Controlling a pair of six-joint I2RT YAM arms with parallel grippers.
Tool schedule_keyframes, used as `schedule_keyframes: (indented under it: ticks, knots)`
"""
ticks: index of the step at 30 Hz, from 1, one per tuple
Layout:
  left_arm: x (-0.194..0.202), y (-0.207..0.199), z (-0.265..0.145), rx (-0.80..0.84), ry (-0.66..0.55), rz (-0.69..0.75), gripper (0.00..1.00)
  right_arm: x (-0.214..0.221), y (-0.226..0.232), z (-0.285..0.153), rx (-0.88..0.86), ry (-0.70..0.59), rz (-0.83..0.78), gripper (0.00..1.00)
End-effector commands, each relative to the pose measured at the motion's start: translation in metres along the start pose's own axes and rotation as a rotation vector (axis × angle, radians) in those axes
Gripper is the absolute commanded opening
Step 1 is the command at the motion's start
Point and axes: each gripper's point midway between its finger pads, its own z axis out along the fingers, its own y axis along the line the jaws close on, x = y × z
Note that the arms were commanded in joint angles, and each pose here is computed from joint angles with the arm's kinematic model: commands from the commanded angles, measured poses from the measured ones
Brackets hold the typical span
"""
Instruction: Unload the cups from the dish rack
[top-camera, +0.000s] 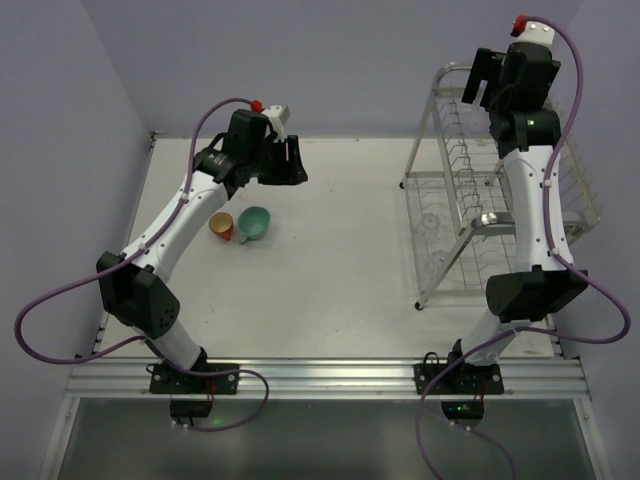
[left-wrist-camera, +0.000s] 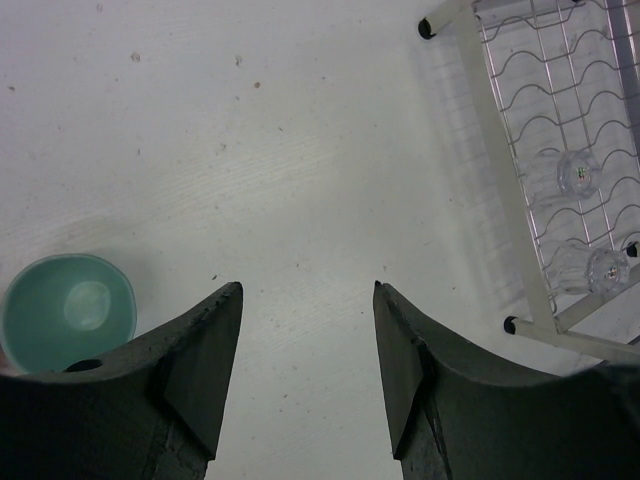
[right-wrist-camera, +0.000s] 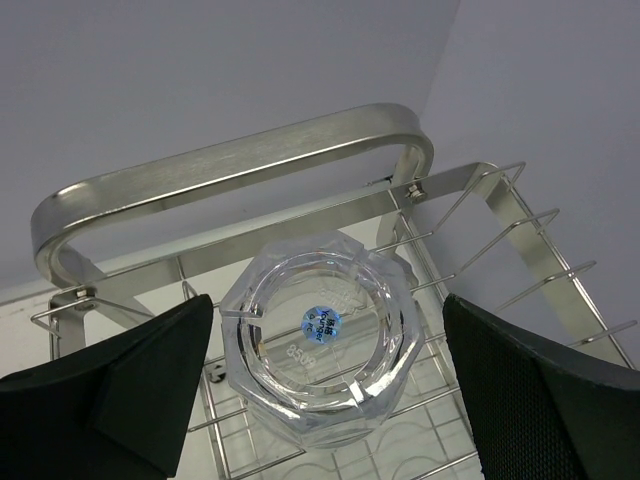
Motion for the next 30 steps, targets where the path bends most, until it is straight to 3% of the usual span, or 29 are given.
schedule_keyframes:
  ticks: [1, 7, 11, 13, 14, 15, 18, 23, 25, 28, 29, 30]
  knots:
    - [-0.018, -0.015, -0.02, 0.051, -0.072, 0.045, 0.59, -0.026, -0.006, -0.004, 0.019, -0.072, 0.029, 0.99]
    - [-0.016, -0.015, -0.021, 0.052, -0.066, 0.048, 0.59, -0.023, -0.002, 0.0, -0.006, -0.057, 0.037, 0.9]
    - [-0.016, -0.015, -0.022, 0.05, -0.066, 0.05, 0.59, -0.014, 0.001, 0.004, -0.019, -0.023, 0.049, 0.68]
    - [-0.016, -0.014, -0.022, 0.048, -0.065, 0.051, 0.59, -0.011, 0.002, 0.004, -0.022, -0.015, 0.048, 0.69]
    - [-0.016, -0.015, -0.023, 0.049, -0.067, 0.051, 0.59, -0.009, 0.002, 0.005, -0.023, -0.009, 0.046, 0.72]
    - [-0.016, -0.015, -0.023, 0.051, -0.068, 0.051, 0.59, -0.007, 0.002, 0.006, -0.019, -0.004, 0.045, 0.82]
    - [-0.016, -0.016, -0.023, 0.055, -0.066, 0.05, 0.59, -0.003, 0.002, 0.007, -0.02, 0.005, 0.044, 0.89]
    - [-0.015, -0.016, -0.023, 0.059, -0.063, 0.05, 0.59, 0.003, 0.002, 0.01, -0.014, 0.019, 0.04, 0.87]
    - [-0.016, -0.017, -0.025, 0.06, -0.066, 0.052, 0.59, 0.002, 0.002, 0.01, -0.019, 0.019, 0.042, 0.82]
    - [-0.016, -0.017, -0.026, 0.057, -0.067, 0.052, 0.59, 0.0, 0.004, 0.008, -0.032, 0.016, 0.044, 0.6]
    - [-0.016, -0.017, -0.025, 0.058, -0.065, 0.052, 0.59, 0.0, 0.003, 0.007, -0.029, 0.014, 0.044, 0.45]
    - [-0.015, -0.016, -0.025, 0.055, -0.061, 0.051, 0.59, 0.0, 0.004, 0.008, -0.03, 0.016, 0.044, 0.41]
